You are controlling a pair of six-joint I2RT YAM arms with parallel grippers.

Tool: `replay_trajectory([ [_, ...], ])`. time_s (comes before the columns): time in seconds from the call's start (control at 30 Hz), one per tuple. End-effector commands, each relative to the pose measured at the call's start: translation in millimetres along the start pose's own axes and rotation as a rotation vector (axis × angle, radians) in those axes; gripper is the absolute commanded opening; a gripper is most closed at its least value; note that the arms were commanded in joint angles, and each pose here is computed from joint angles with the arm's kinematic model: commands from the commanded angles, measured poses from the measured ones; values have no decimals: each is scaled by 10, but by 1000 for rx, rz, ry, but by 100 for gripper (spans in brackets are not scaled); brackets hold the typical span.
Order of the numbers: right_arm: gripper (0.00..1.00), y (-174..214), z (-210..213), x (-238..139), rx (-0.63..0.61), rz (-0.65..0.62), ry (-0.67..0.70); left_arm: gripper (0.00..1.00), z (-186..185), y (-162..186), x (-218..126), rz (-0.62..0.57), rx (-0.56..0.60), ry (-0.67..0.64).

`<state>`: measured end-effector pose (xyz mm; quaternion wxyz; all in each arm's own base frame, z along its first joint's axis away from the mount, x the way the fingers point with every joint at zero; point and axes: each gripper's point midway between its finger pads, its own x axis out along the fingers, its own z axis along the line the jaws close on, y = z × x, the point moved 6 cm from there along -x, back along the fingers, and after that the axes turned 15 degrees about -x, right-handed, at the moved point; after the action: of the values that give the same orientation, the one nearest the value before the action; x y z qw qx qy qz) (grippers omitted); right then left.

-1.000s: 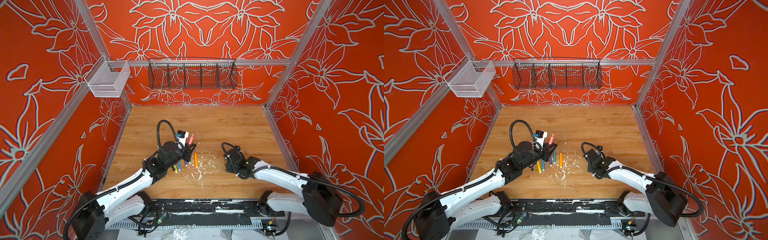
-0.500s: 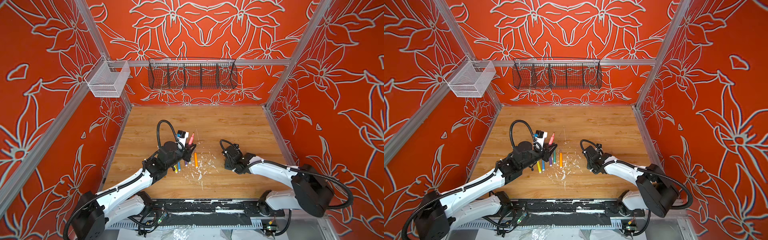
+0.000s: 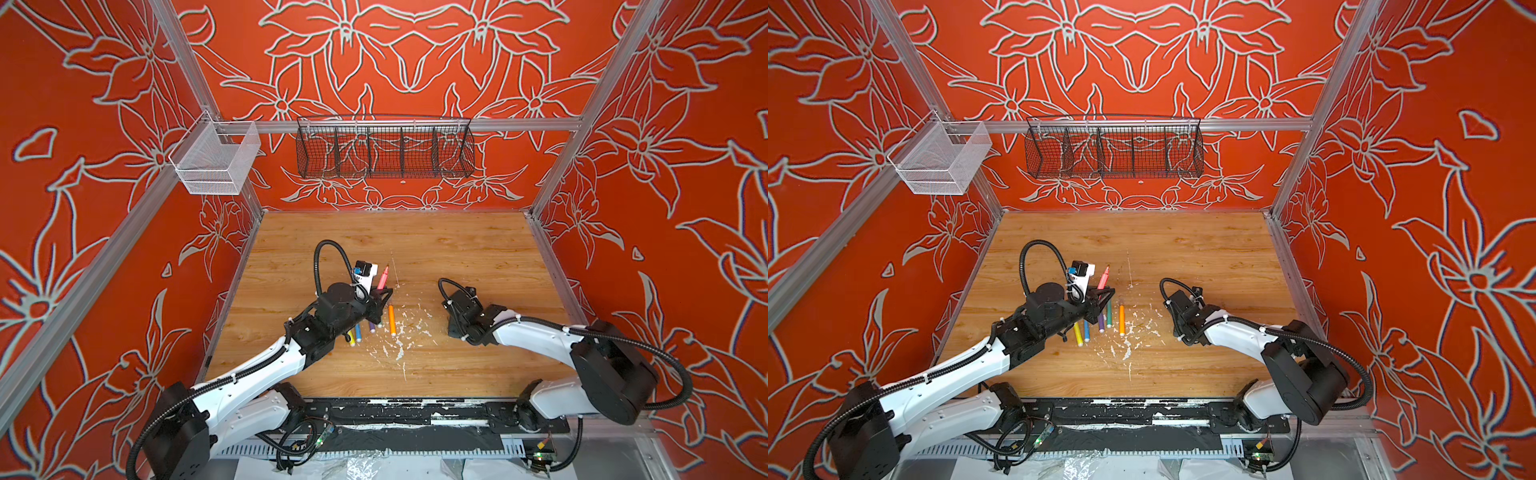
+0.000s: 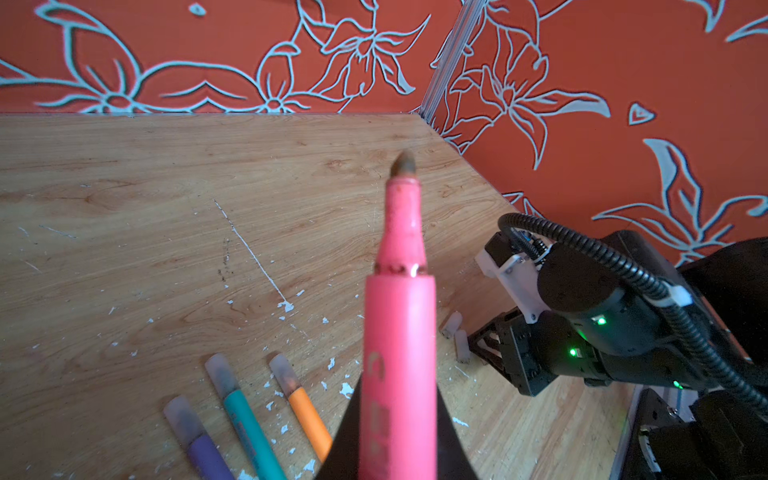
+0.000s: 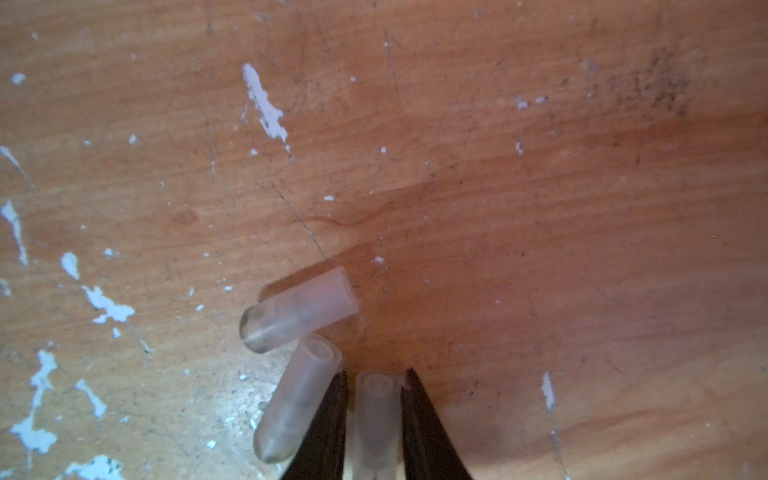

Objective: Insert the pens into the pen caps
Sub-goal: 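Lower the right gripper onto a translucent cap and grasp it, then carry the cap with the right gripper onto the pink marker tip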

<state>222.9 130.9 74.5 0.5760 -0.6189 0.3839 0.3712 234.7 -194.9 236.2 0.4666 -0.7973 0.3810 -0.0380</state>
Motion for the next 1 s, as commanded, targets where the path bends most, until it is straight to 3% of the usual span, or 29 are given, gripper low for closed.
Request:
replay_trajectory([
  [0.0, 21, 106, -54, 107, -12, 65, 43, 0, -47, -13, -26, -18, 21, 30],
  [0.17, 11, 121, -86, 90, -2, 68, 57, 0, -54, -11, -26, -15, 23, 33],
  [0.5, 6, -5, -134, -263, 65, -39, -16, 0, -251, 5, -98, -7, 60, 152],
  [0.6, 0, -169, -128, -548, 105, -118, -70, 0, -321, 47, -93, 9, 72, 187],
  [0.97, 0, -886, 444, -2038, 145, -565, -518, 0, -432, 109, -157, 1, 98, 267],
])
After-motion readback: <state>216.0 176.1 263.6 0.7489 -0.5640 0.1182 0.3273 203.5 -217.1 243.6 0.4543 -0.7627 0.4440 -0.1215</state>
